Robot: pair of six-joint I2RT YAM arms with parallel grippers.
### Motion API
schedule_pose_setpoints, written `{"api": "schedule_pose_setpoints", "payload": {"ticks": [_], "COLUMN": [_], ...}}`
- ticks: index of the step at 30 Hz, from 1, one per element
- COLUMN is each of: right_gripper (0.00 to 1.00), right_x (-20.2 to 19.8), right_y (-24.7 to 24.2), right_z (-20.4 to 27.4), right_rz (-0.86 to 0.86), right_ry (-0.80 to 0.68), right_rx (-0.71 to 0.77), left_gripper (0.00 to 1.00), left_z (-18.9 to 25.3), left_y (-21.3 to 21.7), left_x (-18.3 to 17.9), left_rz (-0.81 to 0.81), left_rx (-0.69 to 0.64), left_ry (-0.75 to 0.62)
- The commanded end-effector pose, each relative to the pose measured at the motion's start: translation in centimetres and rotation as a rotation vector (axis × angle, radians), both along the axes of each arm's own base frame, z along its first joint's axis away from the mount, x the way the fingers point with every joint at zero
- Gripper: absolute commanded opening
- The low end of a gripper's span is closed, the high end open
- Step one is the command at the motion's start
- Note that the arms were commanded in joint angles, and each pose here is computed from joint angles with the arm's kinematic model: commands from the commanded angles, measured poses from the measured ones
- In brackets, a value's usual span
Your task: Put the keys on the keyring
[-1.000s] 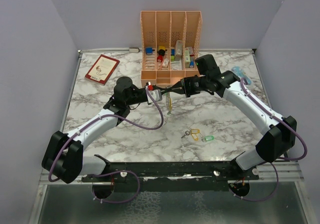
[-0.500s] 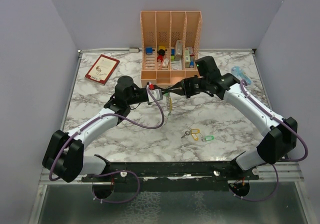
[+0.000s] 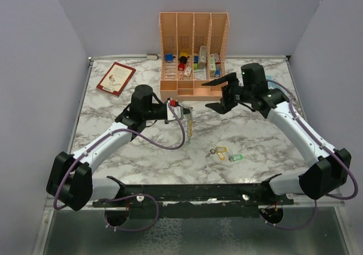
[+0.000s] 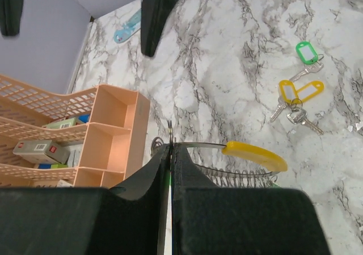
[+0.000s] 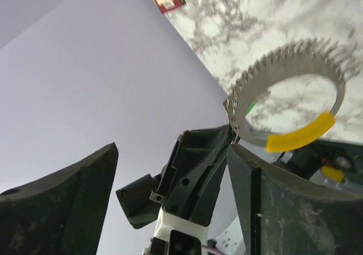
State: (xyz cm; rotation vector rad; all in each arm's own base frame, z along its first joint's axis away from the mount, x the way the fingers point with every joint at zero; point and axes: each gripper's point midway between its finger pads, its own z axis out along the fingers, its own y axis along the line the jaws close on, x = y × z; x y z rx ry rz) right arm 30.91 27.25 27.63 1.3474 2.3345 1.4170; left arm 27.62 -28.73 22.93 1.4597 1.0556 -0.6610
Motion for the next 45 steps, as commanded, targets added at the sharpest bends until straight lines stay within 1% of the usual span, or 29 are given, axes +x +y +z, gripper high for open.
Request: {"api": "schedule_pose_setpoints", "payload": {"ticks": [1, 2, 3, 4, 7, 8, 10, 13, 14, 17, 18, 21, 26, 30, 34, 36, 41, 45], "right_gripper": [0.80, 0.80, 0.79, 0.75, 0.62, 0.61, 0.61, 0.59, 0.58, 0.53, 0.48, 0.41, 0.38, 0.36, 0.32, 0.29, 0.28, 0.25], "right_x": [1.7, 2.1, 2.4, 2.4, 2.4, 2.2, 1.4, -0.5, -1.1, -3.0, -3.7, -5.2, -7.3, -8.5, -8.9, -8.7, -8.3, -8.0], "right_y": [-4.4, -5.2, -5.5, -5.4, -5.6, -5.6, -5.4, -3.9, -3.3, -1.0, -0.3, 0.6, 0.7, 1.0, 1.9, 2.4, 3.8, 4.3], "right_z": [2.1, 2.3, 2.9, 3.8, 5.2, 5.5, 5.2, 3.5, 3.1, 2.5, 2.5, 2.3, 1.6, -0.4, 0.0, 0.1, 0.3, 0.1], "right_rz": [0.060, 0.100, 0.178, 0.257, 0.419, 0.492, 0.648, 0.875, 0.918, 1.027, 1.063, 1.131, 1.212, 1.285, 1.262, 1.254, 1.243, 1.239], "right_ry": [-0.324, -0.425, -0.590, -0.747, -1.053, -1.145, -1.268, -1.406, -1.441, -1.563, -1.604, -1.680, -1.755, -1.757, -1.804, -1.824, -1.858, -1.871], "right_rx": [-0.134, -0.205, -0.282, -0.334, -0.495, -0.550, -0.613, -0.712, -0.743, -0.778, -0.778, -0.766, -0.747, -0.711, -0.661, -0.660, -0.645, -0.648], "left_gripper": [0.00, 0.00, 0.00, 0.00, 0.00, 0.00, 0.00, 0.00, 0.00, 0.00, 0.00, 0.00, 0.00, 0.00, 0.00, 0.00, 0.00, 0.00], "left_z": [3.0, 3.3, 3.4, 3.7, 4.0, 3.8, 3.4, 2.5, 2.1, 1.3, 1.3, 0.9, 0.8, 2.0, 2.3, 2.5, 2.8, 2.9], "left_y": [0.2, 0.3, 0.5, 0.6, 0.9, 1.0, 1.2, 1.6, 1.7, 2.0, 2.1, 2.4, 2.8, 2.3, 1.6, 1.1, 0.2, 0.0], "left_x": [-0.4, -0.4, -0.3, -0.3, -0.6, -0.9, -1.2, -1.7, -2.0, -2.6, -2.7, -2.9, -3.2, -3.3, -4.0, -4.4, -4.9, -5.2], "left_rz": [-0.047, -0.053, -0.059, -0.075, -0.112, -0.126, -0.145, -0.152, -0.157, -0.173, -0.174, -0.177, -0.232, -0.278, -0.329, -0.346, -0.367, -0.375], "left_rx": [-0.037, -0.044, -0.047, -0.048, -0.032, -0.014, 0.022, 0.071, 0.090, 0.144, 0.159, 0.205, 0.282, 0.274, 0.298, 0.307, 0.309, 0.311], "left_ry": [-0.051, -0.046, -0.040, -0.034, 0.024, 0.043, 0.060, 0.123, 0.154, 0.221, 0.230, 0.237, 0.236, 0.212, 0.182, 0.182, 0.182, 0.187]}}
